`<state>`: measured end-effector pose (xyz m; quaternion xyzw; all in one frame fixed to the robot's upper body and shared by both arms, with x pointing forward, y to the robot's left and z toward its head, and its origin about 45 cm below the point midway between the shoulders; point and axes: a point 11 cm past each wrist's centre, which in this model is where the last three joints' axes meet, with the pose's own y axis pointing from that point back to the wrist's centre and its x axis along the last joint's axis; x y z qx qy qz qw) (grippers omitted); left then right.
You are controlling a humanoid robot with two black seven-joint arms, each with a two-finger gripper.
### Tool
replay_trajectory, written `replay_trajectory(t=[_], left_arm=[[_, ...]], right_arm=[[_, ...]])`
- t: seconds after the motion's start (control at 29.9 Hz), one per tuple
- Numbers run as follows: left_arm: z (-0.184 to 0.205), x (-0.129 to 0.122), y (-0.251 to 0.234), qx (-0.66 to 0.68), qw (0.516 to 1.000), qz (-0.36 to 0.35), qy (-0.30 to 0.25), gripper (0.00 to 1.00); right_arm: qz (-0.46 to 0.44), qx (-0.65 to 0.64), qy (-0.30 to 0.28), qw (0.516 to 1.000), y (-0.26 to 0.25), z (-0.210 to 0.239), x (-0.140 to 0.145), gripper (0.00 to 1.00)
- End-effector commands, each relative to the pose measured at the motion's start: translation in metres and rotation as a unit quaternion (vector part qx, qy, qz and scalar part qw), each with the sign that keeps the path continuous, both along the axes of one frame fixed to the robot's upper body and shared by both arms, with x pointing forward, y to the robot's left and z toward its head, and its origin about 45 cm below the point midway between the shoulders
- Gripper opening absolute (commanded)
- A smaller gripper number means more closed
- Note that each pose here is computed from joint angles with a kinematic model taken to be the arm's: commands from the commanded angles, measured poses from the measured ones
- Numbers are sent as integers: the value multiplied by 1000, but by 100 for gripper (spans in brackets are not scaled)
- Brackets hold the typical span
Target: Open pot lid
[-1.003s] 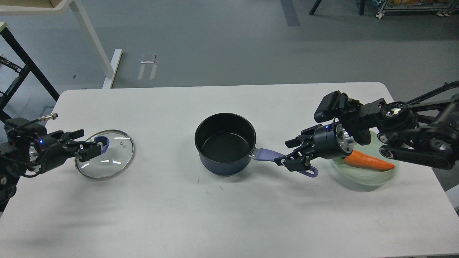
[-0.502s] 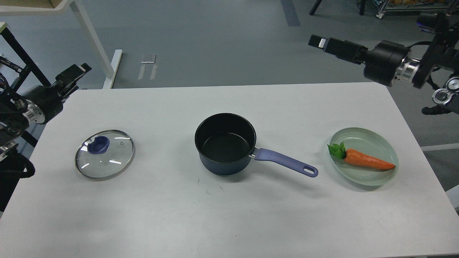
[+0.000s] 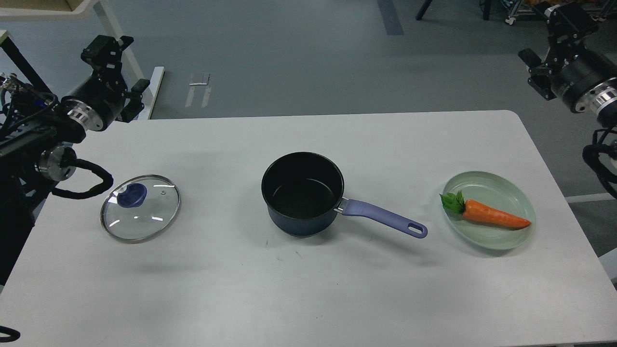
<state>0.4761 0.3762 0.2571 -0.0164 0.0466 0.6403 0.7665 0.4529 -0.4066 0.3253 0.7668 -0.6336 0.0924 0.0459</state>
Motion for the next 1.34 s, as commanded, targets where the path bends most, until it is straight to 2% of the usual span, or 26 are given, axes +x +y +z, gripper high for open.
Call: replay_trajectory(t=[0.0, 0.37, 0.57, 0.8, 1.3], left_arm=[[-1, 8, -2, -42, 999, 27, -6, 99], [-11, 16, -32, -125, 992, 32, -4, 99], [-10, 16, -28, -160, 986, 49, -4, 99], [-15, 15, -28, -194, 979, 63, 0, 99], [-35, 6, -30, -194, 979, 65, 19, 99]], right_arm=[[-46, 61, -9, 997, -19, 3, 3, 100], [-109, 266, 17, 958, -5, -44, 9, 99], [-127, 362, 7, 924, 7, -55, 16, 99], [-138, 454, 45, 879, 19, -84, 13, 100], [-86, 458, 64, 882, 39, -97, 8, 100]])
